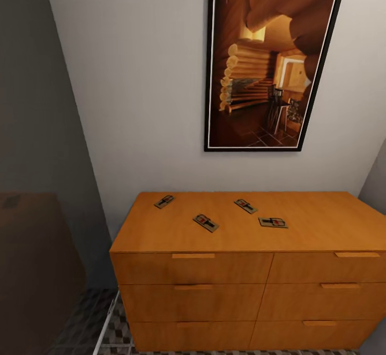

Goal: Take the four mousetraps from the cabinet in the bathroom and place them on the bathroom floor. Make sure all four end up on the same floor surface, and ensure that at least two of them are either under or directly next to the same bathroom sink.

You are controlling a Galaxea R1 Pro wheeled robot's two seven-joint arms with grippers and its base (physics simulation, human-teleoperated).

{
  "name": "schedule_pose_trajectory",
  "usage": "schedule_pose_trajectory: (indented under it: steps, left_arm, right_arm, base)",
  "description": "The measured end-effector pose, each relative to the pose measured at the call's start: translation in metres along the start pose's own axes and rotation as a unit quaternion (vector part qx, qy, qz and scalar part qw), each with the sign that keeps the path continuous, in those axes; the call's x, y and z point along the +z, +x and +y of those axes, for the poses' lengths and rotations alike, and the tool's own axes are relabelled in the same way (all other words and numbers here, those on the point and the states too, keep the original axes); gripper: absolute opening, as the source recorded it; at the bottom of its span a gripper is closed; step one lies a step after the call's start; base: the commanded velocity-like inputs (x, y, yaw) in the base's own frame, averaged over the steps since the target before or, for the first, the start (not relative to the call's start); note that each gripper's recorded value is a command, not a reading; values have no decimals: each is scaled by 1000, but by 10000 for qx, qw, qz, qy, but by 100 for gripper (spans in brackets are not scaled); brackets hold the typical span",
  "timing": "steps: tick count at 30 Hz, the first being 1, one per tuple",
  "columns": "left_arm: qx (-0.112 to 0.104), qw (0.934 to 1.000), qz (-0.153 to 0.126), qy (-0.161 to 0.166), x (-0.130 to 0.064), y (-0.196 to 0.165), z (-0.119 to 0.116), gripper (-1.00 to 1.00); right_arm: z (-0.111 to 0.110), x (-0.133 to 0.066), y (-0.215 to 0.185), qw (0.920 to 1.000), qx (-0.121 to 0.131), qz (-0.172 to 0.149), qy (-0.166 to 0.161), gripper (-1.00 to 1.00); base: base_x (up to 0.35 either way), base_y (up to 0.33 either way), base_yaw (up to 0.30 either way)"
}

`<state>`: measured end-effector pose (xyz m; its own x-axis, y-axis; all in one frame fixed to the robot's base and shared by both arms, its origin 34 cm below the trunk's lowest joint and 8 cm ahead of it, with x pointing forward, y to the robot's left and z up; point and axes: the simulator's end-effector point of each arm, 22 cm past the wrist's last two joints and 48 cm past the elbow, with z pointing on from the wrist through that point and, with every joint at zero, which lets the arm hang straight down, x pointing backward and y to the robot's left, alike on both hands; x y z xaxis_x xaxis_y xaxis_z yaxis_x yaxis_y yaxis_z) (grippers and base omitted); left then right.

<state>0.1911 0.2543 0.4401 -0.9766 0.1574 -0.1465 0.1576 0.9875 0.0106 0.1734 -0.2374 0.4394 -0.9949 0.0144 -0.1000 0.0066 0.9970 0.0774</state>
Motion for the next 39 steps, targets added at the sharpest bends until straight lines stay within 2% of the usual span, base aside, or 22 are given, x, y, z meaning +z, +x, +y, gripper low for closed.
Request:
schedule_pose_trajectory:
  steps: [3,7,8,12,16,24,27,29,34,39]
  left_arm:
    - [-5,9999,-138,4,1,-13,0,100]
    - [-10,9984,-574,4,0,-58,0,100]
    - [-11,9983,-576,4,0,-59,0,100]
    - [4,9944,-1057,-14,-8,-117,3,100]
    - [14,9896,-1441,-40,-26,-169,6,100]
    - [4,9892,-1468,-2,-47,-173,0,100]
    - [-1,9892,-1466,14,-58,-175,-3,100]
    - [-21,9911,-1328,-20,-55,-164,4,100]
    - [-23,9948,-1015,-6,-48,-139,2,100]
    - [-24,9950,-999,-6,-47,-138,2,100]
  right_arm:
    - [1,0,-11,9999,-23,-137,-18,100]
    - [9,-2,-58,9977,-78,-657,-153,100]
    - [9,-2,-58,9977,-79,-661,-155,100]
    - [18,-12,-107,9919,-147,-1221,-332,100]
    - [21,-23,-125,9877,-186,-1501,-402,100]
    - [24,-41,-137,9859,-206,-1600,-437,100]
    - [24,-54,-138,9857,-212,-1612,-443,100]
    - [18,-52,-132,9874,-198,-1513,-416,100]
    - [15,-45,-105,9921,-143,-1177,-404,100]
    - [15,-41,-90,9942,-118,-985,-405,100]
  base:
    - [2,0,-1]
    - [1,0,0]
    - [0,0,0]
    - [0,0,0]
    - [0,0,0]
    - [0,0,0]
    - [-13,0,0]
    - [-27,0,0]
    - [-24,0,0]
    - [-24,0,0]
